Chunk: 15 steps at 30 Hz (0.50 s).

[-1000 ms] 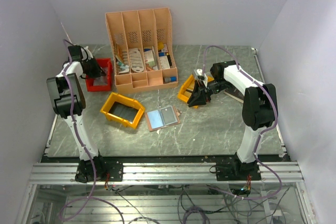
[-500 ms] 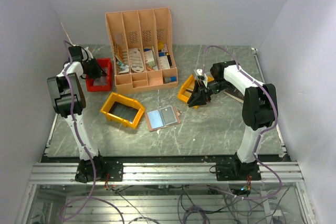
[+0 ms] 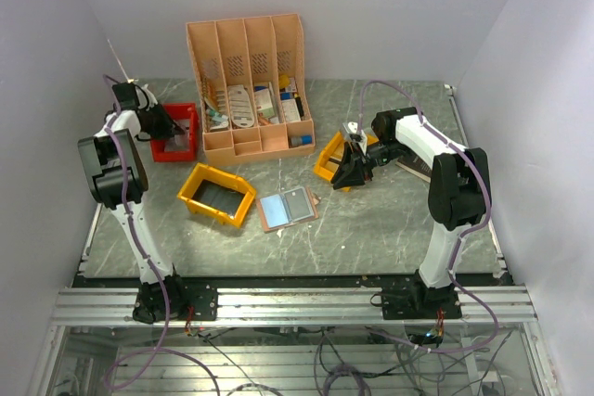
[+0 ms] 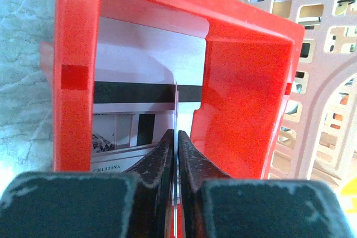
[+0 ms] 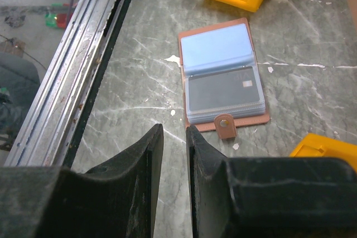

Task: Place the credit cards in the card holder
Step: Pick up the credit card from the storage box.

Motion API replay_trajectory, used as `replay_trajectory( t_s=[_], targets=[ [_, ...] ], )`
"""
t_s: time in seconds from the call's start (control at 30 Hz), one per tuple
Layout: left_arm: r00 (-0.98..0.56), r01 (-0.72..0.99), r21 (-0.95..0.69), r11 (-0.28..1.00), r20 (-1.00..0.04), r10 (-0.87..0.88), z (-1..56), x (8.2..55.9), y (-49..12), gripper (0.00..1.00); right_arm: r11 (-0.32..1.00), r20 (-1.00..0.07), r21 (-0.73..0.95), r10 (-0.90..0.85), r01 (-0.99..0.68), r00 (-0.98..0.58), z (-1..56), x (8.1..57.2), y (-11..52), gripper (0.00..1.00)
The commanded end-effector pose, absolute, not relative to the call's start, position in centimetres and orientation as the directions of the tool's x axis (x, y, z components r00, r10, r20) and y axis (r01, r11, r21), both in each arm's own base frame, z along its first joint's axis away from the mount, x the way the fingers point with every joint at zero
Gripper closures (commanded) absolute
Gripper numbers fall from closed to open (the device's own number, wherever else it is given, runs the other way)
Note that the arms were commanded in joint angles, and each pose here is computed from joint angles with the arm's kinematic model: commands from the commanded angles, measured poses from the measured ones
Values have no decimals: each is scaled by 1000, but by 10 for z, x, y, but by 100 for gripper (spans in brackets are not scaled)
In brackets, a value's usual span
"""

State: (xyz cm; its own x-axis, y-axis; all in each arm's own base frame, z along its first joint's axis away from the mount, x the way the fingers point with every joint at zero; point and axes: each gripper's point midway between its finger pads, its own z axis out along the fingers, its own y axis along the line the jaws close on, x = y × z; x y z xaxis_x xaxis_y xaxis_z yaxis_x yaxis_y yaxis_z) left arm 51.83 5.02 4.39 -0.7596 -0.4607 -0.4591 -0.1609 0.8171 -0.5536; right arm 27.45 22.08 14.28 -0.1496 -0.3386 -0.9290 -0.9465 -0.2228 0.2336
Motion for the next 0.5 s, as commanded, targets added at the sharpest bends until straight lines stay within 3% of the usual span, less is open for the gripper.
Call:
replay_trajectory(
  t_s=[0.0,0.27,0.47],
  targets=[
    [-755,-156,-592,791,-445,-482,51,517,51,86,-216,-937,220,-318,-951,-145,152,273,219,76],
    [-738,-151,-609,779,-455,-498,59,518,54,92,-217,-937,218,-318,-952,-142,153,273,219,76],
    [-735,-146,-611,778,-459,-499,63,519,54,86,-216,-937,220,-319,-951,-144,152,273,219,76]
  ],
)
